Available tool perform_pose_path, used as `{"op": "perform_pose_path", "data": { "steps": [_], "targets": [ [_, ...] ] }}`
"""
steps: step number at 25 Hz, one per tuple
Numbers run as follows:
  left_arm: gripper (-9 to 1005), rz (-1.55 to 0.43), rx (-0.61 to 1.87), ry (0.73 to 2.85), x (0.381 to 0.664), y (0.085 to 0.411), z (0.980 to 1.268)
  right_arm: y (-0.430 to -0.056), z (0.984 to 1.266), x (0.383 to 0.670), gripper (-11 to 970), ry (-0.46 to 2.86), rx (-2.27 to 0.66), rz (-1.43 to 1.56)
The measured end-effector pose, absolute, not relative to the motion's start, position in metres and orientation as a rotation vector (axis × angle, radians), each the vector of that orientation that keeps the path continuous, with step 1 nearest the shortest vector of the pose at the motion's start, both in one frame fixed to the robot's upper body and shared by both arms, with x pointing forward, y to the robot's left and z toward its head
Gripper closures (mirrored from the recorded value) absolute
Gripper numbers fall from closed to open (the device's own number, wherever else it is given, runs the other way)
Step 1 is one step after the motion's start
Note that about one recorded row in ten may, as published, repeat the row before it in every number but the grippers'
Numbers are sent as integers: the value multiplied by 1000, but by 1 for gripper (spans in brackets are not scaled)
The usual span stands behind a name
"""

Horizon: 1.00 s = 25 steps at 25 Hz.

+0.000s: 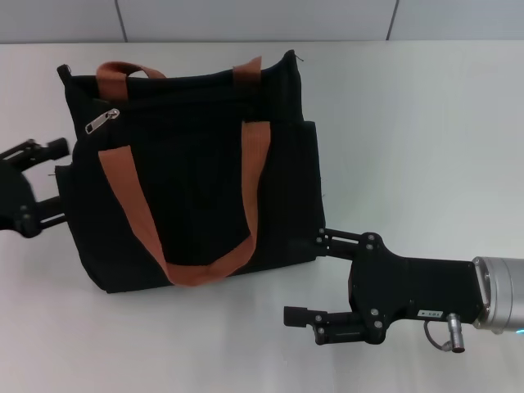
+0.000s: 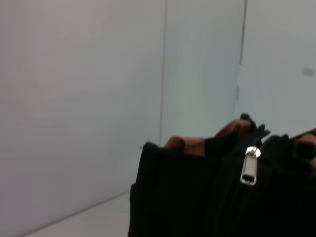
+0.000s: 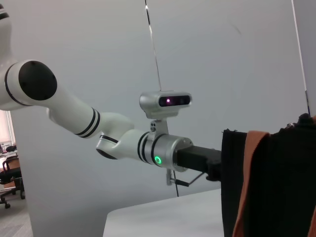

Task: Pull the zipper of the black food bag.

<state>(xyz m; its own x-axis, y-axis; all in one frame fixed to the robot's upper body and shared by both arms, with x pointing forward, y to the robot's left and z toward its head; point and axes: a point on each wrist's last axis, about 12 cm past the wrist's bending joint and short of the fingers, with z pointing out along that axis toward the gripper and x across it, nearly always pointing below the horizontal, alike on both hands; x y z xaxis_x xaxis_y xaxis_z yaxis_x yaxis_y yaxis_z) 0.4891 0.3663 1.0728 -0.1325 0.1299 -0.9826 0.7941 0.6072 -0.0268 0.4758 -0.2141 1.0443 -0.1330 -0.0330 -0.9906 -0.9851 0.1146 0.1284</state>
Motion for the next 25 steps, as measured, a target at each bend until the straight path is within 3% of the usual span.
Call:
{"op": "perform_pose_path", "data": {
  "steps": [11,14,25],
  "targets": [
    [211,-545,753,1643,510,359,1071,-213,1048,479,153,1369,-1054,1193],
    [386,-528,710,1610,508,364,1075,-212,1051,480,154,1350,-1021,1203],
    [662,-621,740,1455,494,359,1088,-207,1077,493,155,1243,-786,1355]
  ]
}}
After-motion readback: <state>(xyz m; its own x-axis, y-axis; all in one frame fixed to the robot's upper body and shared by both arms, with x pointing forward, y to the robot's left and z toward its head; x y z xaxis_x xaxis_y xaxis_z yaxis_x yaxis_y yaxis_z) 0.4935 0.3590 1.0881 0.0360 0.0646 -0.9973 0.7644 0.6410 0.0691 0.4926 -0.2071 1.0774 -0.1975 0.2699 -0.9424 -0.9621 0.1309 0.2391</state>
